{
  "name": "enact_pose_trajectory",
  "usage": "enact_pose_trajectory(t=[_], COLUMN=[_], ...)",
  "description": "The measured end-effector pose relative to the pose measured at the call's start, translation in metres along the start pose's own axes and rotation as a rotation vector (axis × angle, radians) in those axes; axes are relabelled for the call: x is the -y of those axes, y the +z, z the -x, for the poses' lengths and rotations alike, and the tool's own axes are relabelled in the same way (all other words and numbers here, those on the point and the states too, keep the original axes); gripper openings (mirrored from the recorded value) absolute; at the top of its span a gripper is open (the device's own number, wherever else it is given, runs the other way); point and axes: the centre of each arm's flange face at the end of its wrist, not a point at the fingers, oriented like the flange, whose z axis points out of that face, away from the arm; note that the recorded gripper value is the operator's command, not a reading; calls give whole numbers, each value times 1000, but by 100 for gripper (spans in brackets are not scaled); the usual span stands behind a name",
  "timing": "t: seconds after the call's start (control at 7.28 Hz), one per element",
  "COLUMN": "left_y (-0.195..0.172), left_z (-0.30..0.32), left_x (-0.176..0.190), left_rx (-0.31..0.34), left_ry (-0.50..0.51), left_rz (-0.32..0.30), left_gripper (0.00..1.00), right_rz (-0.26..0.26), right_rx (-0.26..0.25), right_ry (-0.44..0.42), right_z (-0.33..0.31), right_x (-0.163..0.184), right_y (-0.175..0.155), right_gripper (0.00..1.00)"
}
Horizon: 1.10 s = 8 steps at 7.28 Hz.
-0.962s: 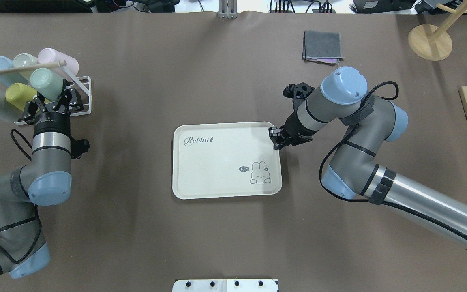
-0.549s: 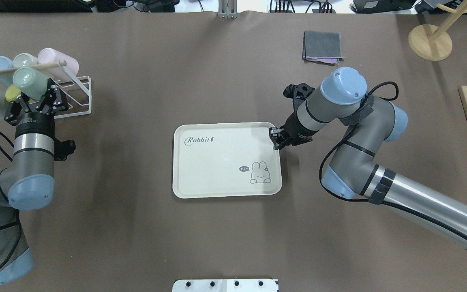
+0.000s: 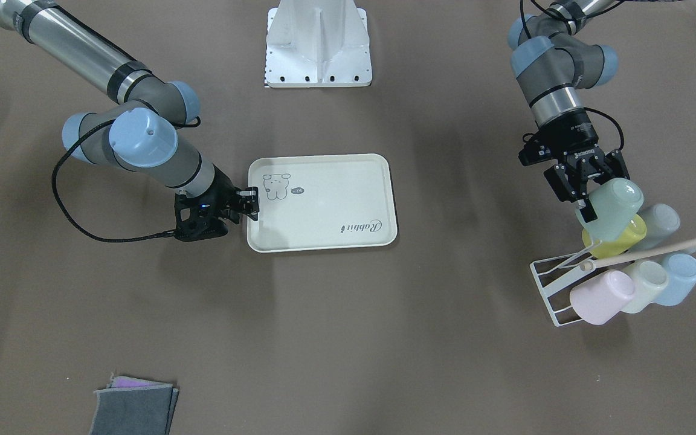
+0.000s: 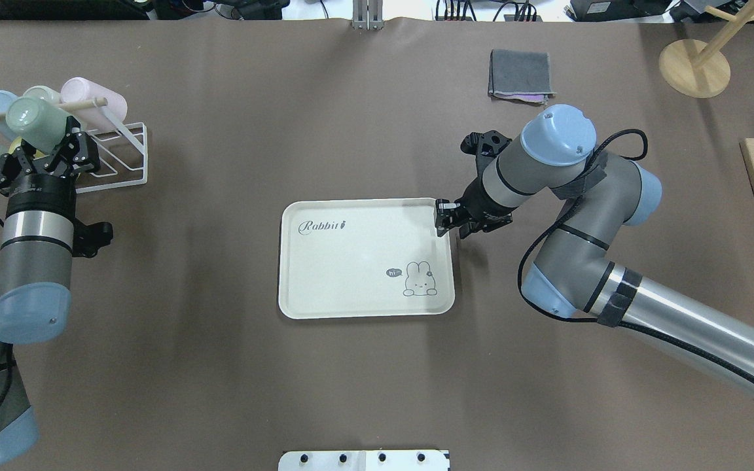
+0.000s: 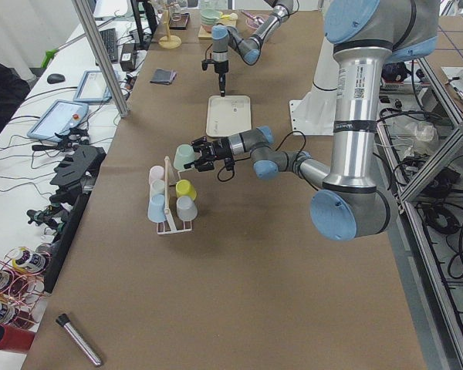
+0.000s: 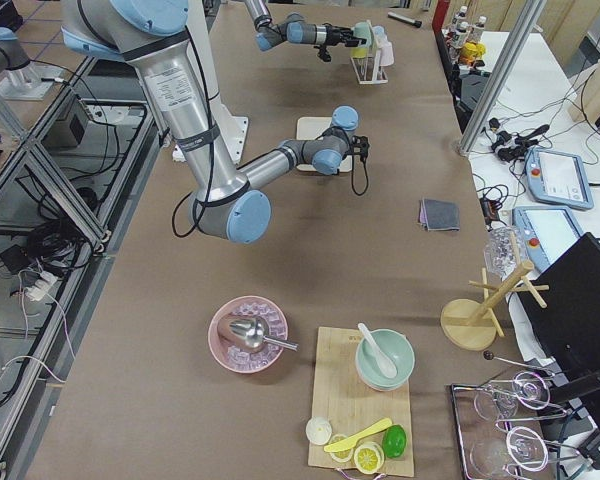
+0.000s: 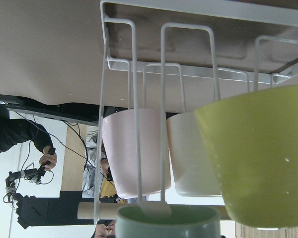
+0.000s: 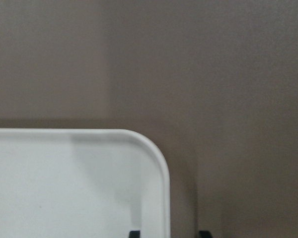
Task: Pick up and place green cup on tray
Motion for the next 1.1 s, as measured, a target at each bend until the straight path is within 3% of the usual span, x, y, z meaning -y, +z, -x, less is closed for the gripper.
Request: enact_pose_trajectory(t=[0.14,0.41,0.69,0.82,1.1], left_y=[-6,-15,-25,-28,-37], left_z=[1,18,66,87,120], left_x=[-17,-43,-59,-61,-53], left_rx=[27,123,241,272,258], left_ry=[-41,-226,-565,-778,-1272], left_rz=[7,1,-82,-165,-435], left_gripper=[7,7,6,6,6], right_rz=[-1,-16,-47,-61,-74], right_rx=[3,13,2,-21,-42], right_ry=[20,79,94,83,49], right_z=[-11,-53,-103,-125,-152], right_x=[12,49,83,93,102], right_y=[-14,-63,-116,-133,-154], right_gripper=[100,100,100,100,100])
